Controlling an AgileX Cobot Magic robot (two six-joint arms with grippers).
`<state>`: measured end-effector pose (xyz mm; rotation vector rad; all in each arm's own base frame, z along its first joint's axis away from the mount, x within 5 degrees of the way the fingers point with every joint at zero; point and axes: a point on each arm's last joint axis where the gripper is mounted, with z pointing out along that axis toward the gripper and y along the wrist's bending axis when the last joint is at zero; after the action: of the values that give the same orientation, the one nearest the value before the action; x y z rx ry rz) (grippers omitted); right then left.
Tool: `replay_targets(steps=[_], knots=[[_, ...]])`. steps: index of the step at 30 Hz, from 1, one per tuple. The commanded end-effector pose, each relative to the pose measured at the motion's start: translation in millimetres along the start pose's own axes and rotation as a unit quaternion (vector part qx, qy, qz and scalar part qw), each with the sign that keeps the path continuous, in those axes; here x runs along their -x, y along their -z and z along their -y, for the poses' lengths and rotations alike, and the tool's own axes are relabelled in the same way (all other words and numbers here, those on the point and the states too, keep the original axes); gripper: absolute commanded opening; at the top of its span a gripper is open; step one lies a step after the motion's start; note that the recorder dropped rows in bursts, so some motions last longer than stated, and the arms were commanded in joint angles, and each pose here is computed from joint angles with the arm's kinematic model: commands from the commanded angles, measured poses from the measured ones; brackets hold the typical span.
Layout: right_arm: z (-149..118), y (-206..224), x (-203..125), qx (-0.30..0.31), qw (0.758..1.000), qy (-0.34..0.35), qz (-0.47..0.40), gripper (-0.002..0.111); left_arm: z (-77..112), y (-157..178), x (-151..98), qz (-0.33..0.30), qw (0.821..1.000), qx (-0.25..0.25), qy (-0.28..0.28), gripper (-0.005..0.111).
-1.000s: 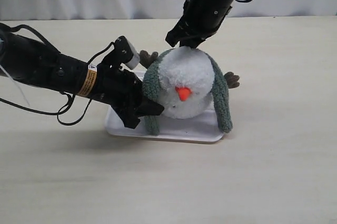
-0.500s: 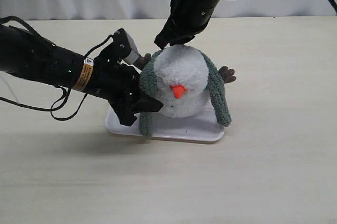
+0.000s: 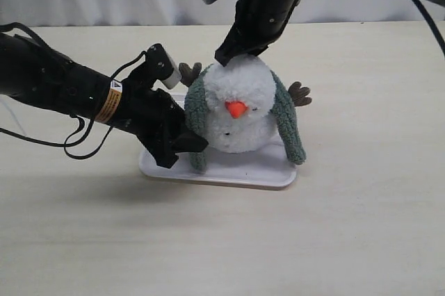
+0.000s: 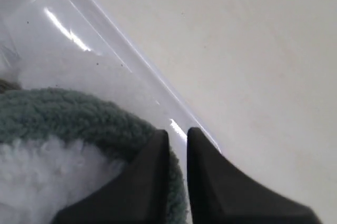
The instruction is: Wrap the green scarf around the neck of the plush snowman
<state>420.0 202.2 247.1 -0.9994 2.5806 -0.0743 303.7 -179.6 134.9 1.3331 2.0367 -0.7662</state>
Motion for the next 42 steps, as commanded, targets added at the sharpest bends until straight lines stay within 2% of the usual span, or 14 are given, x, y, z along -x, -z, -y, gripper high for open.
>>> replay_targets(steps=[1, 5, 9, 12, 17, 23, 28, 36, 42], knots=[[4.8, 20.1, 6.9, -0.009, 1.000, -0.022, 0.016, 0.012, 0.1, -0.2, 0.5, 0.001, 1.000, -0.004, 0.005, 0.046], [4.6, 34.7, 14.7, 0.001, 0.999, -0.030, 0.035, 0.012, -0.1, -0.2, 0.4, 0.001, 1.000, -0.003, 0.005, 0.046], [-8.1, 49.2, 26.4, 0.082, 0.993, -0.016, 0.083, 0.012, -0.2, -0.2, 0.3, 0.001, 1.000, -0.002, 0.005, 0.046], [-13.1, 49.6, 29.5, 0.110, 0.989, -0.021, 0.099, 0.012, -0.3, -0.2, 0.3, 0.001, 1.000, -0.002, 0.006, 0.046], [-9.5, 28.4, 26.1, 0.086, 0.994, -0.034, 0.061, 0.012, -6.7, 4.6, -2.7, 0.003, 1.000, 0.007, 0.019, 0.046], [-24.9, 17.4, 35.5, 0.057, 0.995, -0.004, 0.076, 0.012, -23.4, 21.0, -9.2, 0.013, 0.998, 0.032, 0.057, 0.045], [-35.8, 15.4, 37.2, 0.028, 0.997, 0.027, 0.064, 0.012, -25.4, 31.9, -11.1, 0.040, 0.996, -0.005, 0.074, 0.045], [-40.2, -3.4, 23.3, 0.045, 0.998, 0.028, -0.023, 0.012, -26.3, 34.8, -11.9, 0.046, 0.996, -0.013, 0.073, 0.045], [-42.1, -10.1, 22.9, 0.052, 0.998, 0.027, -0.029, 0.012, -26.3, 34.8, -11.9, 0.046, 0.996, -0.012, 0.070, 0.045]])
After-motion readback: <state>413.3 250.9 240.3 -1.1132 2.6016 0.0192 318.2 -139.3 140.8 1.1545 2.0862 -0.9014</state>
